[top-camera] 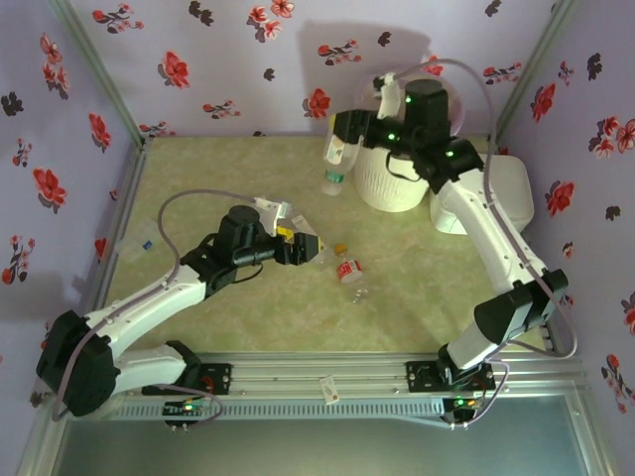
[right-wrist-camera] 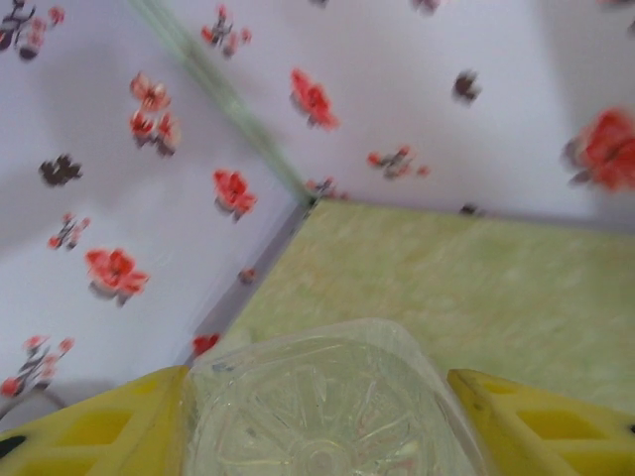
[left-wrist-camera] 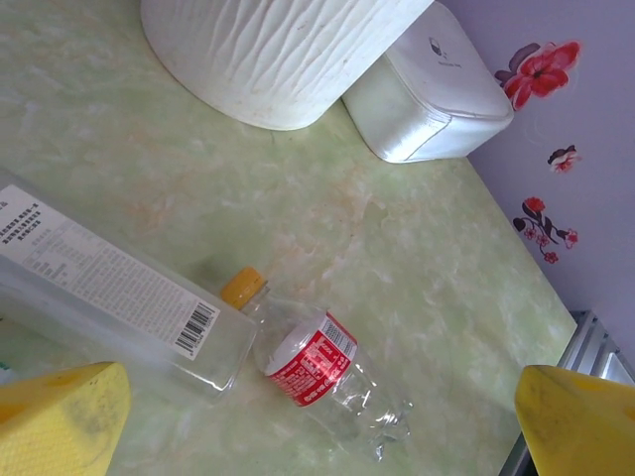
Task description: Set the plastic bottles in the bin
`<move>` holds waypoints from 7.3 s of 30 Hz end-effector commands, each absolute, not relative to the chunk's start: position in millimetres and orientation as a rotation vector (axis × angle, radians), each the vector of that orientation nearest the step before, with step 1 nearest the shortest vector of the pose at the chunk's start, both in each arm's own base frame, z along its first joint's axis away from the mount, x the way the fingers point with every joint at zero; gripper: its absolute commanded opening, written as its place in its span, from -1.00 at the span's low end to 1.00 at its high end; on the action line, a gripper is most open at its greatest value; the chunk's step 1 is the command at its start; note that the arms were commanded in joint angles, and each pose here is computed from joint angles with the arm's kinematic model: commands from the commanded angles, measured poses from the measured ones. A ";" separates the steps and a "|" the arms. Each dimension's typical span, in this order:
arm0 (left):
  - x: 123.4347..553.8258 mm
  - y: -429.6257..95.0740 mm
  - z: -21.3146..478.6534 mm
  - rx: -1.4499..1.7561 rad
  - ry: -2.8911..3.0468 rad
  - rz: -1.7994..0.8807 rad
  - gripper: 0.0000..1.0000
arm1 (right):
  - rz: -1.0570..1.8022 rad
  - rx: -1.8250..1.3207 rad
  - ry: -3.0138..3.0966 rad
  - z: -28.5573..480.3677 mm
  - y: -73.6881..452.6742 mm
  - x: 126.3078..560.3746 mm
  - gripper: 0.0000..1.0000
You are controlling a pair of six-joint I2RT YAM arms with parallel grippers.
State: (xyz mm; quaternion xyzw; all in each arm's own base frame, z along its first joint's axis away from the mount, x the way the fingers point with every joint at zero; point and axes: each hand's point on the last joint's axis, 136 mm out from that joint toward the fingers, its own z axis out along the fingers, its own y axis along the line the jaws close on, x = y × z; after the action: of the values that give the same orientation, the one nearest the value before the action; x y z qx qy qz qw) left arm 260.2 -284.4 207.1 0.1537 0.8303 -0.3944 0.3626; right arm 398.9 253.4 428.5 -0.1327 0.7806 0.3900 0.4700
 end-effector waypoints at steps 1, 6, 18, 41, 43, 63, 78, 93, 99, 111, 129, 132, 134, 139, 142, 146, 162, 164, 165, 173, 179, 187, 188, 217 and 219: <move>263.0 -278.9 212.8 0.361 2.114 -1.010 0.99 | 0.735 -0.273 1.817 471.0 212.4 409.5 -0.18; 263.7 -276.7 208.2 0.338 2.135 -0.999 0.99 | 0.465 -0.190 1.763 497.5 167.0 430.9 -0.22; 259.8 -261.5 204.6 0.274 2.159 -0.959 0.99 | 0.208 -0.031 1.786 491.9 94.1 484.0 -0.25; 252.1 -160.7 164.3 -0.337 2.348 -0.607 0.97 | 0.125 -0.106 2.144 337.3 109.7 574.7 -0.26; 252.4 -160.7 163.6 -0.340 2.348 -0.607 0.97 | 0.129 -0.112 2.172 324.2 110.6 579.3 -0.25; 257.7 -162.3 154.2 -0.368 2.365 -0.599 0.95 | 0.148 -0.122 2.353 222.6 109.9 605.8 -0.21; 259.0 -163.7 151.1 -0.354 2.369 -0.595 0.96 | 0.125 -0.123 2.387 206.6 105.7 605.8 0.48; 269.2 -166.9 136.3 -0.457 2.385 -0.592 0.98 | 0.122 -0.130 2.152 357.2 93.7 534.5 0.76; 279.9 -176.6 131.6 -0.480 2.376 -0.621 0.98 | 0.139 -0.119 2.111 379.9 86.0 486.4 0.81; 300.2 -200.9 100.4 -0.524 2.464 -0.619 0.97 | 0.405 -0.114 2.014 400.8 99.3 383.0 0.88; 330.9 -228.9 57.0 -0.695 2.506 -0.649 0.53 | 0.514 -0.078 2.022 384.3 102.6 341.0 0.90; 332.9 -230.5 51.6 -0.701 2.507 -0.651 0.47 | 0.509 -0.080 2.019 385.0 102.1 341.1 0.90; 334.6 -230.9 48.5 -0.700 2.511 -0.643 0.45 | 0.509 -0.082 2.017 385.7 102.0 340.5 0.90; 337.1 -232.8 43.7 -0.703 2.521 -0.637 0.28 | 0.499 -0.080 2.019 384.3 100.8 340.3 0.90; 336.8 -232.6 39.3 -0.711 2.528 -0.633 0.15 | 0.502 -0.081 2.018 384.7 101.2 340.5 0.90; 336.2 -233.0 36.2 -0.719 2.532 -0.638 0.01 | 0.499 -0.082 2.020 384.6 100.7 340.3 0.90; 339.2 -235.1 82.5 -0.460 2.496 -0.633 -0.43 | 0.471 -0.099 2.010 396.6 97.3 330.7 0.91; 337.7 -231.4 96.7 -0.393 2.470 -0.619 -0.53 | 0.505 -0.110 1.994 402.4 103.8 328.8 0.91; 337.0 -229.2 102.8 -0.371 2.457 -0.615 -0.62 | 0.527 -0.118 1.986 404.8 108.3 328.3 0.91; 317.6 -229.0 162.2 -0.052 2.306 -0.698 -1.00 | 0.779 -0.341 1.987 404.3 197.6 320.1 0.91; 291.9 -241.0 194.8 0.175 2.209 -0.838 -1.00 | 0.912 -0.431 2.042 370.6 263.3 320.3 0.91; 269.2 -271.7 216.8 0.333 2.098 -1.114 -1.00 | 1.156 -0.424 2.088 337.2 312.5 332.7 0.99; 268.1 -273.9 220.1 0.344 2.082 -1.135 -1.00 | 1.157 -0.421 2.096 333.4 314.1 335.1 0.99; 258.6 -292.5 226.3 0.431 2.013 -1.268 -0.12 | 1.371 -0.394 2.101 316.4 334.7 358.0 0.09; 259.0 -292.6 225.7 0.432 2.013 -1.266 0.57 | 1.359 -0.402 2.093 321.4 332.8 359.0 0.08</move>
State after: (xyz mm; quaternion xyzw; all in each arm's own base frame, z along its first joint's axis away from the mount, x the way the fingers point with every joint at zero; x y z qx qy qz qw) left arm 261.6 -289.3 224.6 0.1550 0.7860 -0.4828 0.3537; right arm 356.2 335.6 299.9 -0.1413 0.8060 0.5021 0.2799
